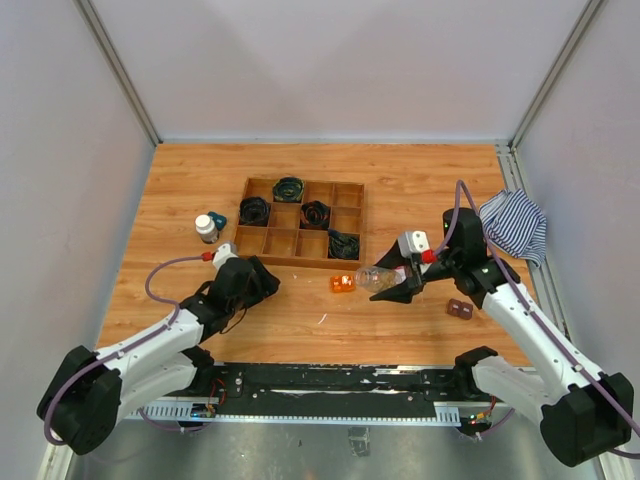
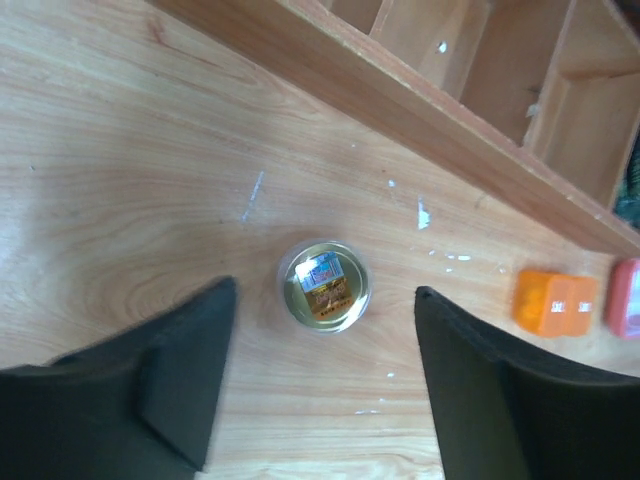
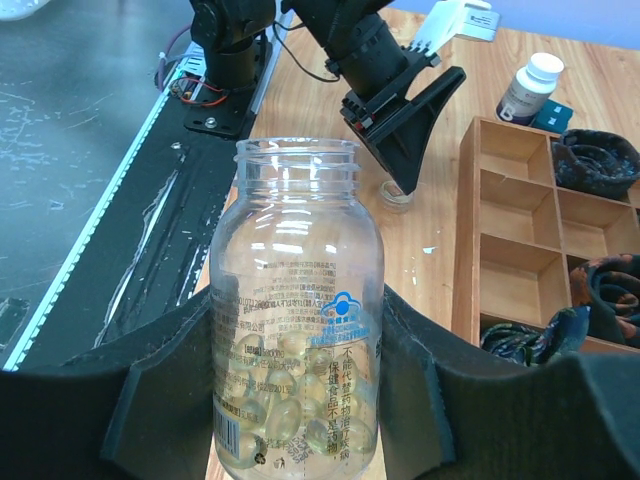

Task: Sort the pills into containers
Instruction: Place the lid of the pill bottle at the center of the board, then pour the pill from the pill bottle.

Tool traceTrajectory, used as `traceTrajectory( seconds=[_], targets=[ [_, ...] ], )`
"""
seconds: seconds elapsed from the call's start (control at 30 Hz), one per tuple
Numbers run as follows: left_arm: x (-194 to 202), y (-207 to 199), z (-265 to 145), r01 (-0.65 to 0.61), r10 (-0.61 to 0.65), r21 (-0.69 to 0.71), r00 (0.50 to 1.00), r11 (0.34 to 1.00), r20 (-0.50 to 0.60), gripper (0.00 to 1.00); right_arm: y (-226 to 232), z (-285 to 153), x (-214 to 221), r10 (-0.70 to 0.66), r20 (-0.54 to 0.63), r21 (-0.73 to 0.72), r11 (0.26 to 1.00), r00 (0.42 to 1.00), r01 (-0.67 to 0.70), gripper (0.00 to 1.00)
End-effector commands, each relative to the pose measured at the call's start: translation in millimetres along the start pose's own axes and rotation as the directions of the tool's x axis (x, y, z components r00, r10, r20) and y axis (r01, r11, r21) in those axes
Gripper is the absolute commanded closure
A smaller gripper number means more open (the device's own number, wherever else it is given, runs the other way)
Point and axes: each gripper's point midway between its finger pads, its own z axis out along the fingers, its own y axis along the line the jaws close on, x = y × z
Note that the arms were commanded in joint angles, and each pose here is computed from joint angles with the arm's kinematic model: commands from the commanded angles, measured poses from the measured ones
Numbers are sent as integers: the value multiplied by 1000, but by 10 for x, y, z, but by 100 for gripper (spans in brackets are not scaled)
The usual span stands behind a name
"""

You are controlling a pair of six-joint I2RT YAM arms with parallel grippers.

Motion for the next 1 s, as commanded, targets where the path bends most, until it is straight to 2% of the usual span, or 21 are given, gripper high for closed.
traceTrajectory(
  seconds=[0.0,0.23,0.4,0.5,0.63,0.73,0.87,0.97],
  targets=[
    [-150,-149,-86,2,-4,45,1000,999,30,20,-7,-52,-121,-27,34,7,1000,999,27,99],
    [-206,-462,-306,2,-4,202,1000,979,13,16,-6,-61,-133,-29,38,9,1000,999,29,99],
    [-268,-828,-623,-45,47,392,999,919,5,14,-13,-81,-161,-24,47,14,1000,999,23,99],
    [-318,-1172,-968,-97,89,593,995,800,43,14,-27,-100,-180,-10,59,19,1000,998,9,98],
    [-530,-1536,-1448,-201,78,767,978,609,195,11,-57,-160,-222,-13,66,43,999,998,10,98],
    [-620,-1738,-1774,-278,43,837,955,471,292,8,-83,-209,-254,-21,68,64,998,997,17,98],
    [-504,-1883,-1992,-350,50,874,934,336,355,5,-99,-258,-281,-36,67,88,996,997,30,98],
    [-412,-1994,-2145,-436,62,872,899,223,434,5,-102,-263,-284,-34,69,88,996,997,28,97]
  ],
)
